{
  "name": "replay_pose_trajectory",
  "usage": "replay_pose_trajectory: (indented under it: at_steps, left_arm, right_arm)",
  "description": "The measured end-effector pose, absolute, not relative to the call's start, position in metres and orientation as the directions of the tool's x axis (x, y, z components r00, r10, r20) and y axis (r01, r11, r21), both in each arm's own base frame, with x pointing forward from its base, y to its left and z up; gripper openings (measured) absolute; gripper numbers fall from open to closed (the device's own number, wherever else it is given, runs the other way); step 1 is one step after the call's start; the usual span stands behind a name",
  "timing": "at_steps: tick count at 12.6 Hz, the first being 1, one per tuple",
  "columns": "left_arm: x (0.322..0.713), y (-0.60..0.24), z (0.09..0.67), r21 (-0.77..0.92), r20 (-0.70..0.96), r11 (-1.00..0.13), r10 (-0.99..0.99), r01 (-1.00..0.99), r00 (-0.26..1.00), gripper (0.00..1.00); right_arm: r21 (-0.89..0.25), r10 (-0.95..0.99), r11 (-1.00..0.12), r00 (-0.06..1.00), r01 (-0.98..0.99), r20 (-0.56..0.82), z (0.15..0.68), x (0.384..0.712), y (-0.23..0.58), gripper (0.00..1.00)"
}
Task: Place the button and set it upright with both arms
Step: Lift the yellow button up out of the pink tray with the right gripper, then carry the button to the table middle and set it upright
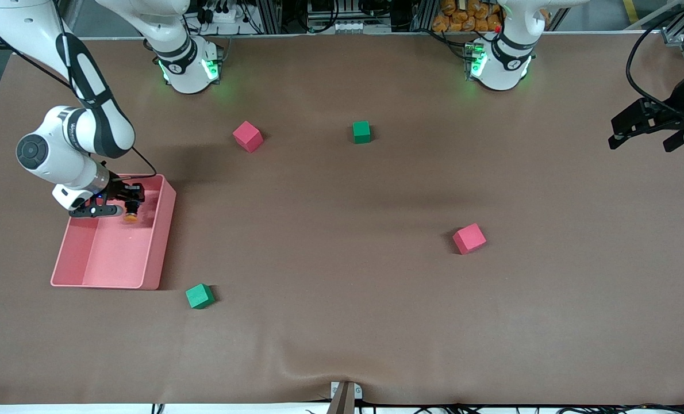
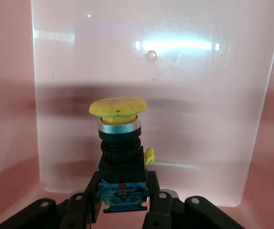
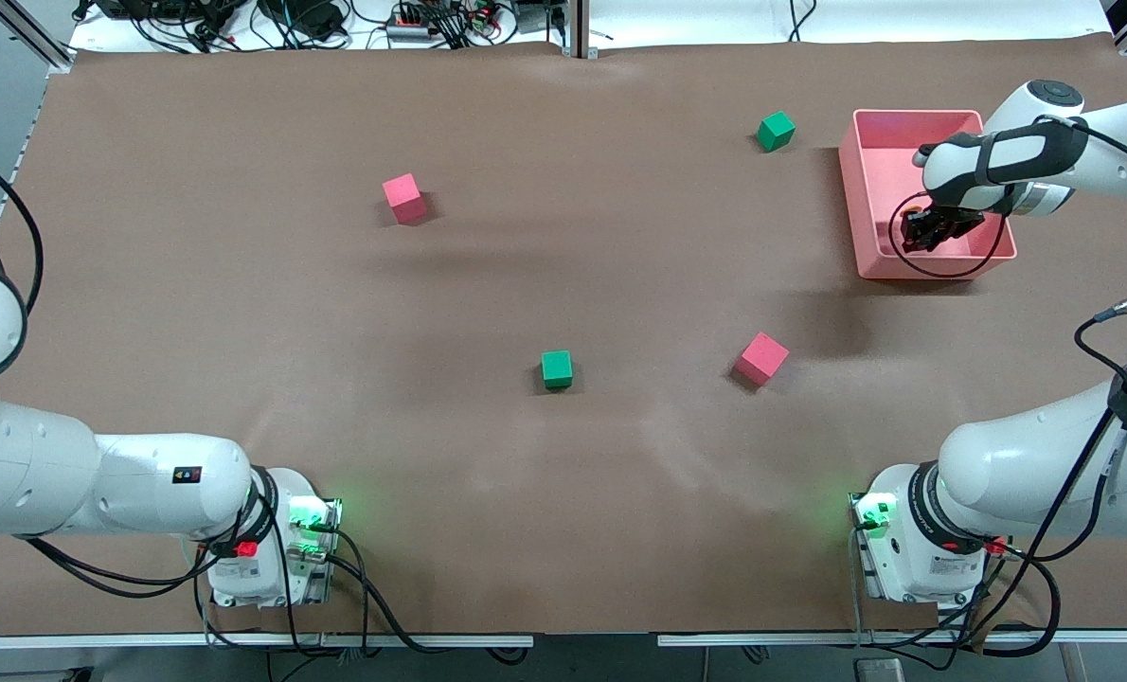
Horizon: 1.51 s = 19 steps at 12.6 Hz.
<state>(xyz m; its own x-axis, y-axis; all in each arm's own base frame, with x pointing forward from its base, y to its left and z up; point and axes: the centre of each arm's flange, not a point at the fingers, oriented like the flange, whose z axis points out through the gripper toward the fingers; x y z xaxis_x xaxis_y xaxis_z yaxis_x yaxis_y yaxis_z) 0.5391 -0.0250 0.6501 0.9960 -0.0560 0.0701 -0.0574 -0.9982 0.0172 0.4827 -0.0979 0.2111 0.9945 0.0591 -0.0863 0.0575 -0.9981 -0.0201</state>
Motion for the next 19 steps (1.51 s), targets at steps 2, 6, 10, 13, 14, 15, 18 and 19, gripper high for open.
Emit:
replay_pose_trajectory:
  at_steps: [2, 6, 10, 13, 14, 15, 18, 19]
  left_arm:
    - [0.539, -0.025, 0.650, 0.017, 0.070, -0.998, -0.056, -0.057, 0.996, 1.00]
    - [0.539, -0.025, 0.650, 0.017, 0.069, -0.998, -0.056, -0.058, 0.996, 1.00]
    - [0.540, -0.025, 0.649, 0.017, 0.069, -0.998, -0.056, -0.057, 0.996, 1.00]
    - [0.540, -0.025, 0.649, 0.017, 0.069, -0.998, -0.056, -0.058, 0.996, 1.00]
    - [0.540, -0.025, 0.649, 0.017, 0.069, -0.998, -0.056, -0.057, 0.996, 1.00]
    - [0.540, -0.025, 0.649, 0.017, 0.069, -0.998, -0.056, -0.058, 0.996, 1.00]
    - [0.540, -0.025, 0.649, 0.017, 0.068, -0.998, -0.057, -0.058, 0.996, 1.00]
    - [0.540, -0.025, 0.648, 0.017, 0.067, -0.998, -0.057, -0.058, 0.996, 1.00]
  right_arm:
    - [-0.020, 0.061, -0.998, 0.995, 0.060, -0.084, 0.212, 0.483, -0.098, 0.42]
    - [-0.016, 0.083, -0.996, 0.995, 0.082, -0.058, 0.230, 0.489, -0.093, 0.42]
    - [-0.024, 0.110, -0.994, 0.991, 0.109, -0.074, 0.259, 0.497, -0.080, 0.42]
    - [-0.032, 0.122, -0.992, 0.988, 0.120, -0.095, 0.282, 0.507, -0.080, 0.42]
    - [-0.038, 0.137, -0.990, 0.985, 0.133, -0.110, 0.296, 0.512, -0.075, 0.42]
    - [-0.043, 0.160, -0.987, 0.980, 0.156, -0.118, 0.317, 0.517, -0.064, 0.42]
    - [-0.046, 0.275, -0.961, 0.954, 0.272, -0.116, 0.399, 0.529, -0.002, 0.42]
    - [-0.044, 0.323, -0.946, 0.940, 0.320, -0.106, 0.421, 0.532, 0.024, 0.42]
